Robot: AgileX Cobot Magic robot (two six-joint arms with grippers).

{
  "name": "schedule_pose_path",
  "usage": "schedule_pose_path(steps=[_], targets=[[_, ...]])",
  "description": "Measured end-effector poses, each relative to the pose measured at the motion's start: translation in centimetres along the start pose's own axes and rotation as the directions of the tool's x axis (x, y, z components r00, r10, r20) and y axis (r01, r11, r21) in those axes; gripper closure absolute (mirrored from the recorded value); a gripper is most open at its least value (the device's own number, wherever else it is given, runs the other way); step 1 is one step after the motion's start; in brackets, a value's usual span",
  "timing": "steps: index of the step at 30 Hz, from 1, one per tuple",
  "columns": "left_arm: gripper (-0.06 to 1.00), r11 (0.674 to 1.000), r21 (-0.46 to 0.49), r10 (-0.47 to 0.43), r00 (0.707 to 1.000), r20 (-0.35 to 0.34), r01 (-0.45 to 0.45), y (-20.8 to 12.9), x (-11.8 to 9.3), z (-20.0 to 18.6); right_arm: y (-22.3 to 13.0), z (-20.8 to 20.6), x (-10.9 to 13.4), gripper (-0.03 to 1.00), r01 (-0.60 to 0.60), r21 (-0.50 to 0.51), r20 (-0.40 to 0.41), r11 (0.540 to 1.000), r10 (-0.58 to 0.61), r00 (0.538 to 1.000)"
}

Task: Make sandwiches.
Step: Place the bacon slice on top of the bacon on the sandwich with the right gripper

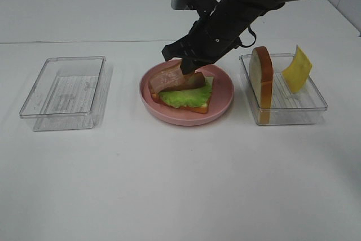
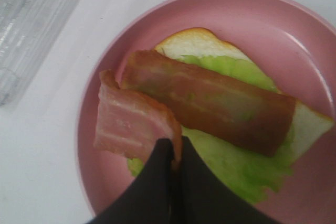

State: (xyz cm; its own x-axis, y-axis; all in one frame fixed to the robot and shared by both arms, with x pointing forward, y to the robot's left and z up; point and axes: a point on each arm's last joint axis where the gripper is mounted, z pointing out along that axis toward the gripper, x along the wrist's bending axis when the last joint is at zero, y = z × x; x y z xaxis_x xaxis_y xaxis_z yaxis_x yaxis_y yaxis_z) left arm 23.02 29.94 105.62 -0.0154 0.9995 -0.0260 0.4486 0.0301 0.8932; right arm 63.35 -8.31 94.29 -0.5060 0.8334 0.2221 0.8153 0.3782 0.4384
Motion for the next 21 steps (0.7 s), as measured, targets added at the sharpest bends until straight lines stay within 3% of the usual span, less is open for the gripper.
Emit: schedule_pose_path(steps=[5,21], targets=[[0.0,1.0,0.0,0.0,1.0,0.0,0.0,0.0,0.0,0.0,-0.2,0.3,-0.6,0.95,0.026,0.022,0.054,0.999,-0.027,0.998],[0.0,1.0,0.0,0.0,1.0,0.0,0.0,0.0,0.0,0.0,-0.7,1.3,-1.3,0.95,0.045,0.057,0.107,0.997,-0.051,0.993]])
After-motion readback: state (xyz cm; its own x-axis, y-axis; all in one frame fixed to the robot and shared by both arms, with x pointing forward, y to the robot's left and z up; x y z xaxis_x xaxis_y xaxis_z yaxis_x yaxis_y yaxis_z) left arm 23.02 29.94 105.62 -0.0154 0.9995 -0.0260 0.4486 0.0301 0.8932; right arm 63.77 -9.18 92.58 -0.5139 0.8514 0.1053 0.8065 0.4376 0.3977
